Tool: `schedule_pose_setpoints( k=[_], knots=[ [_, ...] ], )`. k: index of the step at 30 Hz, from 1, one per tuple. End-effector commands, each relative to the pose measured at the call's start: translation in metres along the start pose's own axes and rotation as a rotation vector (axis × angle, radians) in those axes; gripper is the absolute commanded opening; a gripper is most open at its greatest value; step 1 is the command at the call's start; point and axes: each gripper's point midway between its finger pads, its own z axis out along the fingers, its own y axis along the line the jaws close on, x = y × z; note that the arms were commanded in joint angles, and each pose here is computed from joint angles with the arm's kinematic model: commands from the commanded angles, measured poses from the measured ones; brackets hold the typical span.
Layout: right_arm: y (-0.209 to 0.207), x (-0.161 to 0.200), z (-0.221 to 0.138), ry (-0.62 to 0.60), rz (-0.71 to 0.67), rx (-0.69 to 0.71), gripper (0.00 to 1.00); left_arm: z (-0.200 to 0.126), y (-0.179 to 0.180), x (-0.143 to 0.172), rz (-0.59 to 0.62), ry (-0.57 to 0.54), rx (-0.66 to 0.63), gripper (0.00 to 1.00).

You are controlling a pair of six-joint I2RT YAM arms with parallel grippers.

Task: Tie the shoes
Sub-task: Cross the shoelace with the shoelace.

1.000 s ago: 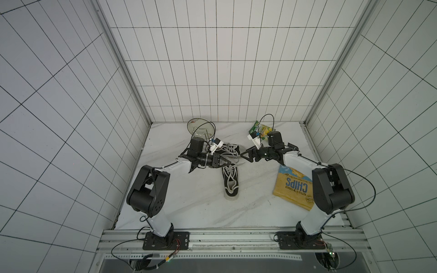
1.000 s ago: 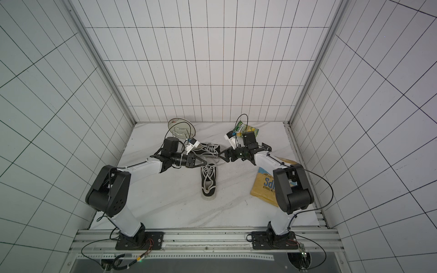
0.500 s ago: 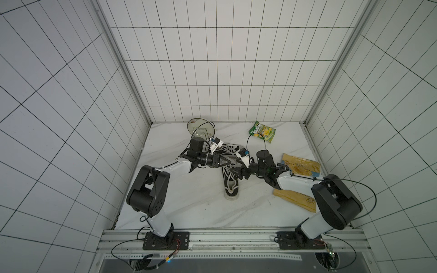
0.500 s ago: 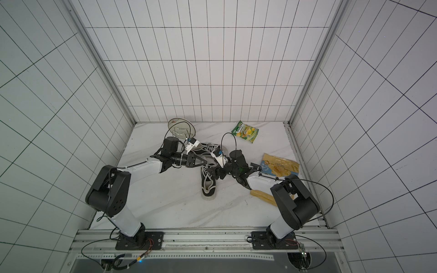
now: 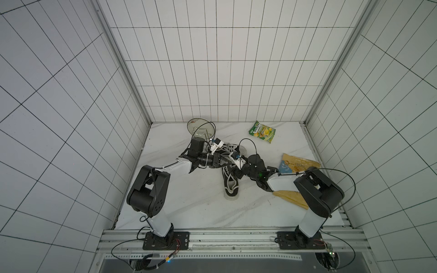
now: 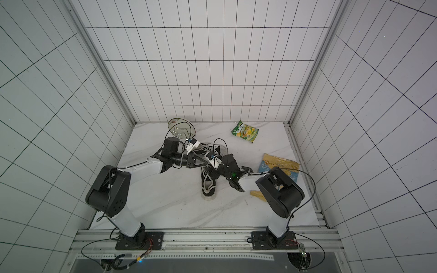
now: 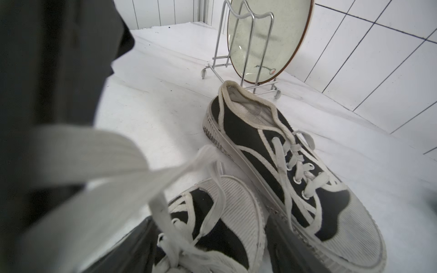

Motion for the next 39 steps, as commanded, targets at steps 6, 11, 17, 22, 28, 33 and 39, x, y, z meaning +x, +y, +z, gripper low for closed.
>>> schedule_pose_setpoints(
  k=[6,11,17,22,28,33,39],
  knots=[
    [-0.014,-0.032,0.009,-0.117,-0.053,0.08,0.5,0.002,-0.008,0.007,-0.003,0.038,0.018,0.12],
    [-0.009,-0.031,0.005,-0.104,-0.037,0.055,0.15,-0.002,-0.004,0.006,-0.015,0.045,0.008,0.16],
    [-0.002,-0.023,-0.006,-0.055,0.042,0.007,0.0,-0.018,0.011,0.0,0.026,0.003,-0.103,0.24],
    [0.005,-0.03,-0.015,-0.047,0.147,-0.071,0.0,-0.023,0.04,0.003,0.092,0.032,-0.307,0.18],
    [0.003,-0.037,-0.018,0.0,0.335,-0.168,0.0,-0.043,0.067,-0.011,0.19,-0.003,-0.608,0.47],
    [-0.004,-0.032,-0.018,0.042,0.451,-0.191,0.0,-0.066,0.04,-0.026,0.316,-0.136,-0.672,0.73],
    [-0.011,-0.028,-0.017,0.075,0.561,-0.218,0.01,-0.057,-0.016,-0.018,0.539,-0.214,-0.561,0.61]
  ],
)
